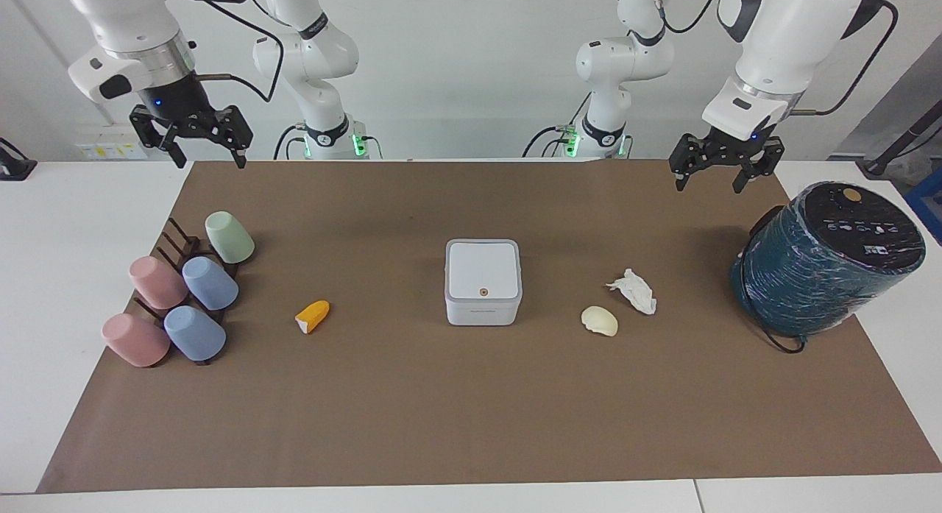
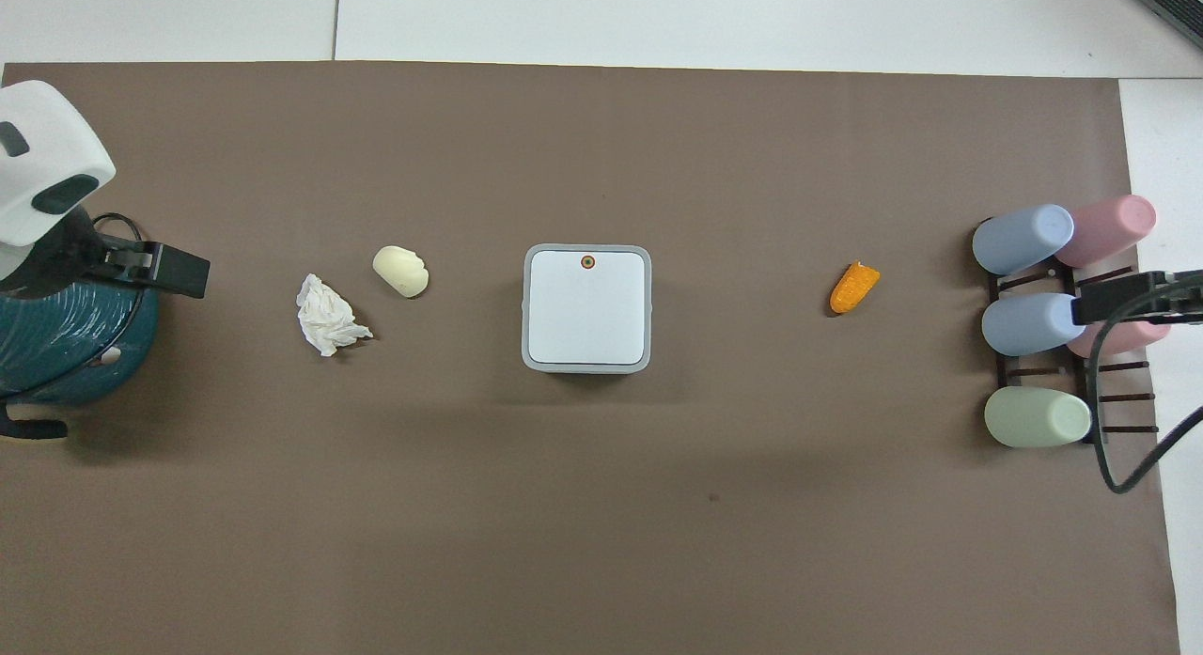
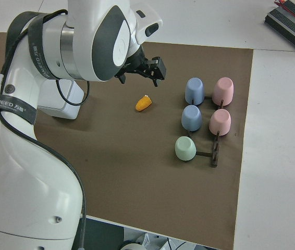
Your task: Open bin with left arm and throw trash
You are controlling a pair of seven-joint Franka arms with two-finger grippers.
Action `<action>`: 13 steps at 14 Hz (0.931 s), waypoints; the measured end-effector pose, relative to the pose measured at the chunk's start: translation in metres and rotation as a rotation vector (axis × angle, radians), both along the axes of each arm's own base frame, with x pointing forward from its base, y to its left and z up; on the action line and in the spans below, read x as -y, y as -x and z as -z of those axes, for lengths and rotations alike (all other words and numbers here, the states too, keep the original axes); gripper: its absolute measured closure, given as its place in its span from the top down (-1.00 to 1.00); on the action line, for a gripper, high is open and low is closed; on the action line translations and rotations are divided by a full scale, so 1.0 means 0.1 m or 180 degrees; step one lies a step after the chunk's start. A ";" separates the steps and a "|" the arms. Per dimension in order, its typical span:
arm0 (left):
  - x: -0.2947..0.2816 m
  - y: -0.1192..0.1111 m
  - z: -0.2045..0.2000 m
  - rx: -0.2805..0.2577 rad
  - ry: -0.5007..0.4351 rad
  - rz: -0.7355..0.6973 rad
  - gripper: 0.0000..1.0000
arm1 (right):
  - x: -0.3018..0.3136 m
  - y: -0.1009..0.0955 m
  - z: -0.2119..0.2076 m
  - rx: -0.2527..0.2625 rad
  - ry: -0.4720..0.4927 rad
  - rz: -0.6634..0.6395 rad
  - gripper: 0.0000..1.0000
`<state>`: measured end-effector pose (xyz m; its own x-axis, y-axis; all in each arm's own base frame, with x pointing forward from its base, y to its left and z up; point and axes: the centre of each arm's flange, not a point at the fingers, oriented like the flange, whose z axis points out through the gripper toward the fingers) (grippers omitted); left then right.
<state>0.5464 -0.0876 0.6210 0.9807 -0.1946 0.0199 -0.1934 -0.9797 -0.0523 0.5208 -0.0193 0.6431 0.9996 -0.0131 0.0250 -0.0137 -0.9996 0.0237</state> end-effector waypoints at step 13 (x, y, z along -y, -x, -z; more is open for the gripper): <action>2.00 -0.12 0.90 0.0332 0.0460 -0.0616 1.00 | 0.01 0.00 0.00 0.0001 0.0000 0.0006 1.00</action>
